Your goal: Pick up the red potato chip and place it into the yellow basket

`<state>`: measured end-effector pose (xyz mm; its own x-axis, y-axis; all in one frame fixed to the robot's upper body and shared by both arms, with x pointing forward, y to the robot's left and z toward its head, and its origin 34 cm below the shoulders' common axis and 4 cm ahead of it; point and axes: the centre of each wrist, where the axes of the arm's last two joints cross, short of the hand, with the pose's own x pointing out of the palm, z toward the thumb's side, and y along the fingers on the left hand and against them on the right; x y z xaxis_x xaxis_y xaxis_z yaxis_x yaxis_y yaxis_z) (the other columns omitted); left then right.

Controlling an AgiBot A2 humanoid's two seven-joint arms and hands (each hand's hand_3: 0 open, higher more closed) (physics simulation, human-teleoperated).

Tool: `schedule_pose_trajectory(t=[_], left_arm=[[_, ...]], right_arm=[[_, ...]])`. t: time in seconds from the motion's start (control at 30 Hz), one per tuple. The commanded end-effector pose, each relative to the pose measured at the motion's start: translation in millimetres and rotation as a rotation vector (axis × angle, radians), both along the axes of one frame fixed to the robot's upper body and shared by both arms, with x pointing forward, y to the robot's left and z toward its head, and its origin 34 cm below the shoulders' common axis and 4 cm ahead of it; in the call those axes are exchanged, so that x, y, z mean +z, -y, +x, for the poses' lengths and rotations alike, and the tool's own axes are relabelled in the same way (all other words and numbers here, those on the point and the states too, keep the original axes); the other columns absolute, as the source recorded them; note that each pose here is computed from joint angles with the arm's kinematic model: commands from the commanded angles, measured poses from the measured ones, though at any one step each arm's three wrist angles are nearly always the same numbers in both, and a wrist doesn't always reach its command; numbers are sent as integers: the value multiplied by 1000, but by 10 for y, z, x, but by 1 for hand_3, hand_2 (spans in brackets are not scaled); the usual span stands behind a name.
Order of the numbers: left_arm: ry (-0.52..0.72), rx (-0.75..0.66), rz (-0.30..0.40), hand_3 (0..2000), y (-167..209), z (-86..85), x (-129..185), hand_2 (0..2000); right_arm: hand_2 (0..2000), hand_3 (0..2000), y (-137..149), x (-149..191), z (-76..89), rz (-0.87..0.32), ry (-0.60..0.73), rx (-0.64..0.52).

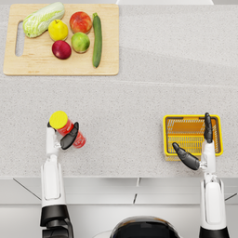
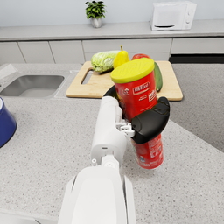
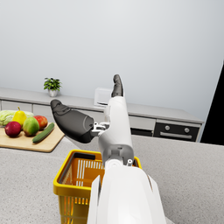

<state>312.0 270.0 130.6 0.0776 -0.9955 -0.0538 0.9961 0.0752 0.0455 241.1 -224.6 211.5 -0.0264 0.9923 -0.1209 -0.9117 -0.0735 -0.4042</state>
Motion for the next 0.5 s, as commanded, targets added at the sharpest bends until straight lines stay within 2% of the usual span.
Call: schedule_pose_trajectory(t=[0.03,0.1,0.23,0.33,0.5], left_arm=[[332,-59,42,2000,166,-193,850,2000],[394,-110,56,2000,276,-240,1002,2000],[537,-257,81,2000,629,-386,1347,2000],[617,-391,74,2000,984,-500,1509,2000],[631,-589,29,2000,1561,-566,1528,2000]], right_arm=[[0,0,-172,-63,23,-8,-26,64],[0,0,-253,-63,11,-8,-25,94],[0,0,-636,-33,-79,-10,-8,238],[0,0,-839,-1,-34,8,0,297],[0,0,-1151,-41,6,19,-25,388]])
